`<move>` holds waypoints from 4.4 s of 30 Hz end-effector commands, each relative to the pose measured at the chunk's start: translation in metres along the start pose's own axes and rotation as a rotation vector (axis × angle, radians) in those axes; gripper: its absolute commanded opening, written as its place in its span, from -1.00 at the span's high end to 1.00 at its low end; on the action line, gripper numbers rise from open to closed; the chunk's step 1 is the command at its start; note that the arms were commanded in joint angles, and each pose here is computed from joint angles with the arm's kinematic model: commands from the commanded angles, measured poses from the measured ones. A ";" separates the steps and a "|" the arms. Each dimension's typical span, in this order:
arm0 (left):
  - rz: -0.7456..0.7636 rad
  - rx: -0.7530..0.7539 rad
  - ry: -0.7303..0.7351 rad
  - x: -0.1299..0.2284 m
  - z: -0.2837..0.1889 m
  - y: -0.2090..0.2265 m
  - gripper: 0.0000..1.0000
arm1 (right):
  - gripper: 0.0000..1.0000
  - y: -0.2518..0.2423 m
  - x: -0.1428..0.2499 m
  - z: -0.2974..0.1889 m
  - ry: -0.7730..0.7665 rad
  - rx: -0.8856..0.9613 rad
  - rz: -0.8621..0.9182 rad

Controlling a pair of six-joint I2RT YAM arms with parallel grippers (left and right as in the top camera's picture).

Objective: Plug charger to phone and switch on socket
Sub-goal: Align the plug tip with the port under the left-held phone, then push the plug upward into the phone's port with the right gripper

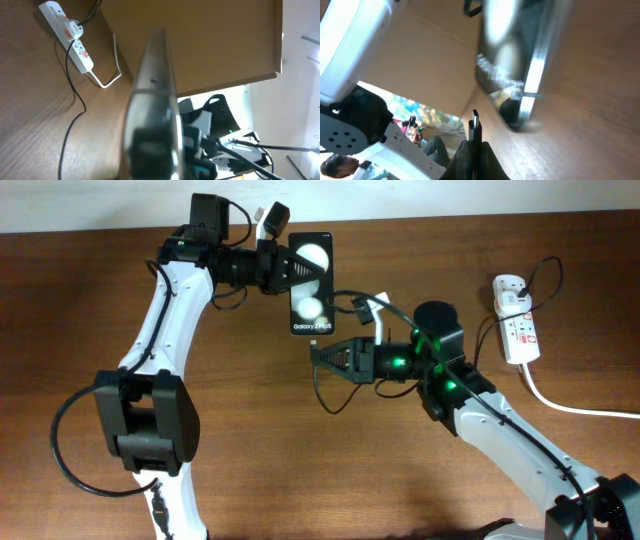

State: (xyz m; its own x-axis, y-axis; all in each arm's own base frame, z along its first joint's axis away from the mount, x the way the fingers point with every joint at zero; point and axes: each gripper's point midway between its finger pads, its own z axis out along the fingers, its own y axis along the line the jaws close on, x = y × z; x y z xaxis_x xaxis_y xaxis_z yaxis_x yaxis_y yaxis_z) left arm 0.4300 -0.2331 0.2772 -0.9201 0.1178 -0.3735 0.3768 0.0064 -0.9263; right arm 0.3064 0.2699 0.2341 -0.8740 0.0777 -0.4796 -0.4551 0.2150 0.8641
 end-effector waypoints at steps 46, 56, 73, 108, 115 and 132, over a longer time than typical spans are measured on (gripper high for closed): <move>0.008 0.049 0.011 0.001 0.001 -0.009 1.00 | 0.92 -0.008 0.002 0.011 -0.019 -0.018 -0.007; 0.008 0.049 0.011 0.001 0.001 -0.009 1.00 | 0.92 -0.009 -0.004 0.004 -0.036 -0.024 -0.001; 0.008 0.045 0.011 0.001 0.001 -0.008 1.00 | 0.92 -0.007 -0.007 0.004 -0.045 -0.028 -0.017; 0.009 0.006 0.014 0.002 0.007 -0.002 1.00 | 0.92 -0.010 -0.005 0.004 -0.037 -0.022 0.000; 0.008 -0.003 -0.006 -0.002 -0.003 0.000 1.00 | 0.92 -0.010 -0.004 0.004 -0.033 -0.023 0.003; 0.004 0.009 -0.003 -0.001 -0.002 -0.002 1.00 | 0.92 -0.013 -0.001 0.004 -0.026 -0.012 0.024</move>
State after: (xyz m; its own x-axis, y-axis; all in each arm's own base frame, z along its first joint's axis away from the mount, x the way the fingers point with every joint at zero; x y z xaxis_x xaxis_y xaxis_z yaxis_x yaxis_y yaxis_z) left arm 0.4329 -0.2326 0.2734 -0.9199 0.1121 -0.3759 0.3815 0.0327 -0.9238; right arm 0.3125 0.2731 0.2236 -0.8861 0.1031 -0.4519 -0.4269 0.1983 0.8823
